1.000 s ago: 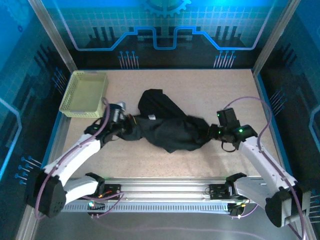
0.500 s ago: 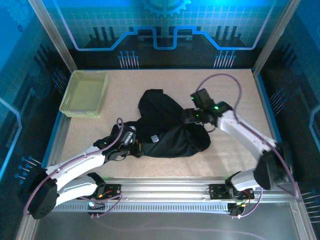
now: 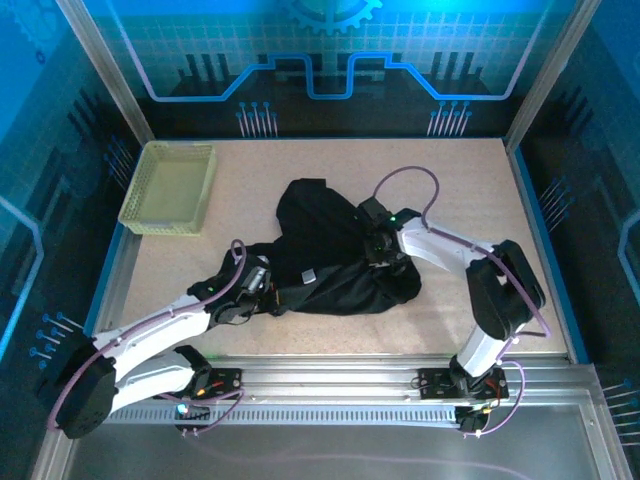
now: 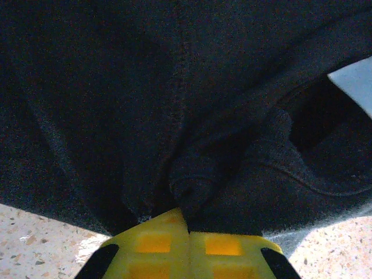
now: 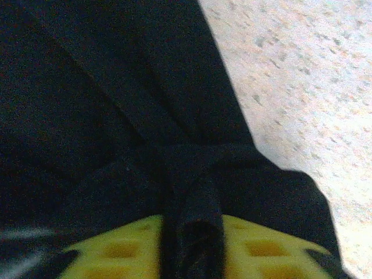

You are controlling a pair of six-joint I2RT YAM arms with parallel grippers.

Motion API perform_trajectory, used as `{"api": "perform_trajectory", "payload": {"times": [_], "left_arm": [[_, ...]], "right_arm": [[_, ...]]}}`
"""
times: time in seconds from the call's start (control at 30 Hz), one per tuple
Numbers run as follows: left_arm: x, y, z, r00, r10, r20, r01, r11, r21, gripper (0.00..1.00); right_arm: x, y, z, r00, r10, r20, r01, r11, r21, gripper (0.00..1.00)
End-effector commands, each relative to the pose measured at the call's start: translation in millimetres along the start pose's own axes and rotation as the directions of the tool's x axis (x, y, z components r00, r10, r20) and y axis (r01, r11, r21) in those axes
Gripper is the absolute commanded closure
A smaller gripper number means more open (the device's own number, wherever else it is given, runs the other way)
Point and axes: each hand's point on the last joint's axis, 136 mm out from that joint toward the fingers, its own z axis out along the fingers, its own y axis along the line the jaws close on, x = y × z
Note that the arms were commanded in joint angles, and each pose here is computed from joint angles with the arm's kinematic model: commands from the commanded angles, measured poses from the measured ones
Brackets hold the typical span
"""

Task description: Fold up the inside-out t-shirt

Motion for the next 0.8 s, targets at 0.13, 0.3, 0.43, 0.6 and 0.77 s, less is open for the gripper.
{"api": "perform_trajectory", "payload": {"times": [0.13, 0.3, 0.43, 0.6, 0.77], "left_arm": [[9, 13, 1, 1.000, -0.016, -0.018, 0.015, 0.998, -0.055, 0.95], [28, 19, 3, 0.995, -0.043, -0.090, 0.038, 0.998, -0.057, 0.85], [26, 22, -10, 0.995, -0.052, -0.089, 0.045, 0.996, -0.081, 0.46], [-24, 14, -49, 0.994, -0.071, 0.080, 0.078, 0.993, -0.084, 0.19], [-61, 42, -48, 0.945, -0.302, 0.122, 0.311, 0.948, -0.065, 0.15]], "right_arm": [[53, -58, -41, 0.992, 0.126, 0.010, -0.126, 0.986, 0.107, 0.80], [103, -48, -35, 0.967, 0.227, -0.113, -0.229, 0.973, 0.001, 0.82], [139, -47, -29, 0.931, 0.289, -0.222, -0.288, 0.957, 0.036, 0.80], [134, -79, -52, 0.940, 0.322, -0.111, -0.305, 0.941, 0.150, 0.59], [69, -53, -74, 0.982, 0.170, 0.078, -0.168, 0.985, -0.032, 0.35]]}}
